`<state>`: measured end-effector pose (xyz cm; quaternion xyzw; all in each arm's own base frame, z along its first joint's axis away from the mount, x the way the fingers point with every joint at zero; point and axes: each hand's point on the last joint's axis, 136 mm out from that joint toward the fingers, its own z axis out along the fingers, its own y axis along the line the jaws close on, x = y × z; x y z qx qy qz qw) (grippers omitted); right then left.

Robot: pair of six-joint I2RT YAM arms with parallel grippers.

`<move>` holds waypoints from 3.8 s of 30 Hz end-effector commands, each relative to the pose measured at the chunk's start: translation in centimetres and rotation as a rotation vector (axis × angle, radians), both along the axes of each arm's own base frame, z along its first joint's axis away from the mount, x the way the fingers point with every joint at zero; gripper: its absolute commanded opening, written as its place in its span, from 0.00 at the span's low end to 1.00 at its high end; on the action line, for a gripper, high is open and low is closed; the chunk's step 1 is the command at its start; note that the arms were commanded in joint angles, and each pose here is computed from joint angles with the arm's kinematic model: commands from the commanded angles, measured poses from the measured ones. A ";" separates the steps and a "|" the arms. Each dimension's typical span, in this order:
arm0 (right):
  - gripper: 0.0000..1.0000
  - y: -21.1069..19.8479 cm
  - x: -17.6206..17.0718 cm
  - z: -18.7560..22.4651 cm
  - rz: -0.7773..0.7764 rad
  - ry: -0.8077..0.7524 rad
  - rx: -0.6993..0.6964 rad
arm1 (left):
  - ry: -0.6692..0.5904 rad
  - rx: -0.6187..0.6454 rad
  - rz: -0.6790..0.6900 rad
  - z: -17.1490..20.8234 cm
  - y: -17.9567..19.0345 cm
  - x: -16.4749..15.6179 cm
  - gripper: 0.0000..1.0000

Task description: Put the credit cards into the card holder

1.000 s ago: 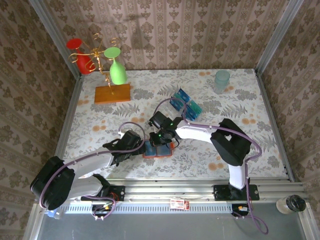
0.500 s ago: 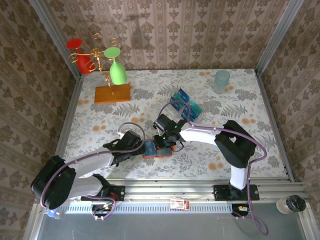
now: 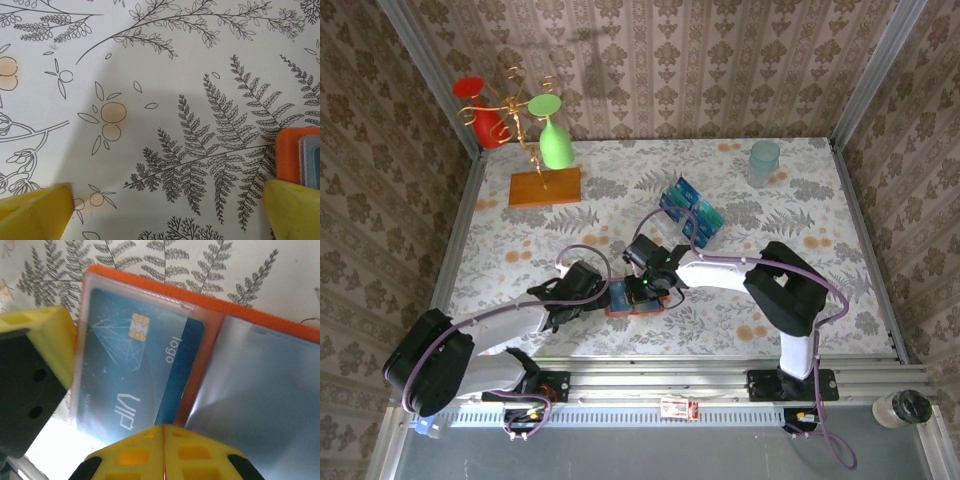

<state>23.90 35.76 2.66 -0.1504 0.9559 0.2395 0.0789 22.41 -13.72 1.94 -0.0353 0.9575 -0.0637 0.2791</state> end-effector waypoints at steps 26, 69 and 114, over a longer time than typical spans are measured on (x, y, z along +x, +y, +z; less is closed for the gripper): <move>0.08 1.3 1.5 2.5 -0.014 -0.022 0.056 | -0.017 -0.039 0.004 2.9 0.7 0.4 1.00; 0.08 -5.0 3.4 -0.1 -0.137 0.023 0.013 | -0.019 -0.094 -0.270 2.4 -9.5 -0.8 1.00; 0.37 -4.1 3.4 1.3 -0.216 0.046 0.137 | 0.008 -0.073 -0.230 -1.7 -7.6 -2.0 0.80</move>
